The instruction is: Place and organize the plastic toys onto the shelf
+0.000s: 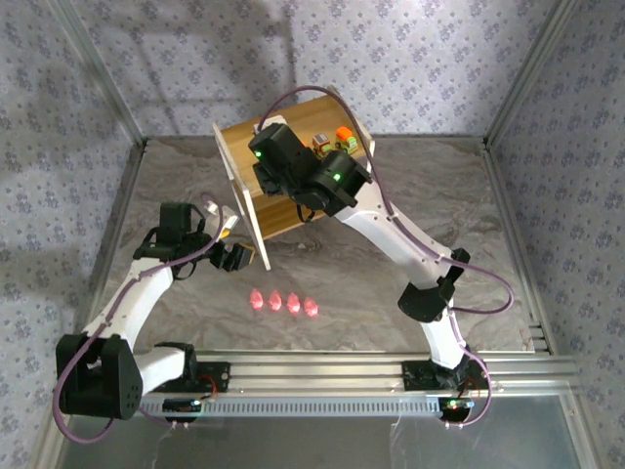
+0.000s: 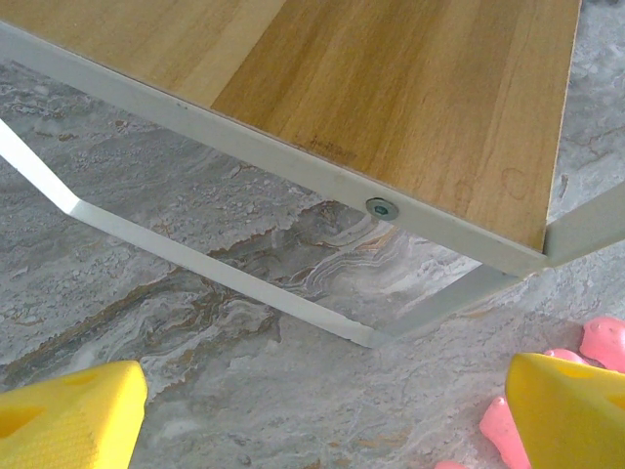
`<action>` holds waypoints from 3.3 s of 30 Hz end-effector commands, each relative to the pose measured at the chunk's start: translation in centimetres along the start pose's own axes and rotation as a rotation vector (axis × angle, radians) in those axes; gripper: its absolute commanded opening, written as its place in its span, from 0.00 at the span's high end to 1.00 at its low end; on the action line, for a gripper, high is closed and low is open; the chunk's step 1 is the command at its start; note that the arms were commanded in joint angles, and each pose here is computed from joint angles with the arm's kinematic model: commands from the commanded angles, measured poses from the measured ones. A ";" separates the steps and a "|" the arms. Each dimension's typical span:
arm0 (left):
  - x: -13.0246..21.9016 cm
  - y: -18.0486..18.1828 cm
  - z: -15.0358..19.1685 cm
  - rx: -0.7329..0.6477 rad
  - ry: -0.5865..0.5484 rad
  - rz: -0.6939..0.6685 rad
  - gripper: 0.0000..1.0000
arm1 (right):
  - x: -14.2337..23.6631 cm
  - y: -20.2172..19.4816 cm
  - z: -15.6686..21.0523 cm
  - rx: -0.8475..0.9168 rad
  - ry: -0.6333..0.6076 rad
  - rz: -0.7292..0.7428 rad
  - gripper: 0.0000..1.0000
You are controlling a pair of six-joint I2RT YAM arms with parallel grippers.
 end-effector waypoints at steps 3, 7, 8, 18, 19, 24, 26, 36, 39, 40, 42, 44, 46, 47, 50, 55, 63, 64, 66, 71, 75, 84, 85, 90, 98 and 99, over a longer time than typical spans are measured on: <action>0.1 0.1 -0.1 0.005 -0.013 -0.003 0.05 | 2.8 -0.5 -1.3 0.025 -0.053 0.021 0.51; 0.0 0.2 -0.1 0.007 -0.008 -0.006 0.05 | 4.8 -0.1 -1.0 0.043 -0.072 0.043 0.51; 0.0 0.1 0.0 0.007 -0.005 -0.005 0.05 | 5.4 0.2 -0.7 0.049 -0.074 0.047 0.51; 0.1 0.2 0.8 -0.012 0.024 -0.019 0.05 | 7.9 0.1 4.2 -0.025 -0.106 -0.001 0.50; 0.1 0.2 1.0 -0.015 0.030 -0.019 0.05 | 7.9 -0.1 5.0 -0.033 -0.098 0.006 0.50; 0.1 0.2 2.2 -0.022 0.057 -0.032 0.05 | 8.2 -0.9 8.9 -0.056 -0.065 0.032 0.49; 0.2 0.1 2.5 -0.020 0.061 -0.031 0.05 | 8.2 -1.1 10.3 -0.069 -0.049 0.038 0.48; 0.1 0.0 3.2 -0.025 0.081 -0.026 0.05 | 6.6 -0.8 17.9 -0.082 0.053 0.074 0.30; 0.1 -0.1 3.3 -0.023 0.084 -0.021 0.05 | 5.7 -0.8 20.5 -0.086 0.089 0.095 0.28; 0.0 -0.1 3.3 -0.025 0.085 -0.020 0.05 | 5.4 -0.6 21.4 -0.088 0.101 0.094 0.27; 0.0 -0.1 3.5 -0.025 0.087 -0.022 0.05 | 4.5 -0.4 23.6 -0.080 0.133 0.104 0.26; -0.1 0.0 3.7 -0.025 0.090 -0.027 0.05 | 4.0 -0.1 25.3 -0.078 0.157 0.112 0.25; -0.1 0.0 3.9 -0.025 0.092 -0.027 0.05 | 3.5 0.2 26.7 -0.080 0.174 0.111 0.25; -0.2 0.0 4.0 -0.023 0.093 -0.025 0.05 | 3.3 0.4 27.3 -0.085 0.180 0.105 0.25; -0.3 0.0 4.2 -0.018 0.094 -0.024 0.05 | 2.7 1.0 28.8 -0.096 0.199 0.085 0.26; -0.4 -0.1 4.4 -0.011 0.094 -0.021 0.05 | 1.5 2.3 31.0 -0.114 0.245 0.052 0.29; -0.5 0.0 4.6 -0.005 0.096 -0.020 0.05 | 0.3 4.4 33.9 -0.094 0.312 0.023 0.35; -0.6 0.0 4.6 -0.005 0.096 -0.021 0.05 | 0.2 4.8 34.3 -0.092 0.320 0.014 0.35; -0.5 0.0 4.5 -0.003 0.095 -0.021 0.05 | 0.0 5.2 35.0 -0.084 0.330 0.014 0.35; -0.6 0.0 4.4 -0.001 0.093 -0.020 0.05 | -0.3 5.6 36.8 -0.062 0.352 0.021 0.35; -0.6 0.0 4.4 0.001 0.095 -0.017 0.05 | -0.9 5.8 38.1 -0.060 0.368 0.021 0.34; -0.7 -0.1 4.4 0.003 0.101 -0.014 0.05 | -1.9 6.2 39.5 -0.053 0.382 0.023 0.32; -0.7 0.0 4.5 0.003 0.103 -0.014 0.05 | -2.0 6.1 39.6 -0.053 0.385 0.025 0.32; -0.8 -0.1 4.5 0.002 0.104 -0.013 0.05 | -2.4 5.4 40.1 -0.067 0.395 0.040 0.32; -0.9 0.0 4.4 0.000 0.104 -0.015 0.05 | -3.0 5.3 40.4 -0.065 0.413 0.028 0.38; -0.9 0.0 4.5 0.002 0.107 -0.015 0.05 | -3.1 5.3 40.5 -0.066 0.415 0.027 0.38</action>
Point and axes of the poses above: each hand's point on the last joint's axis, 136 mm out from that joint toward the fingers, its own x axis back along the fingers, its own y axis along the line the jaws close on, z = x × y, the point moved 1 cm from there along x, back along the fingers, and after that the axes turned 4 degrees about x, right-handed, at the moved point
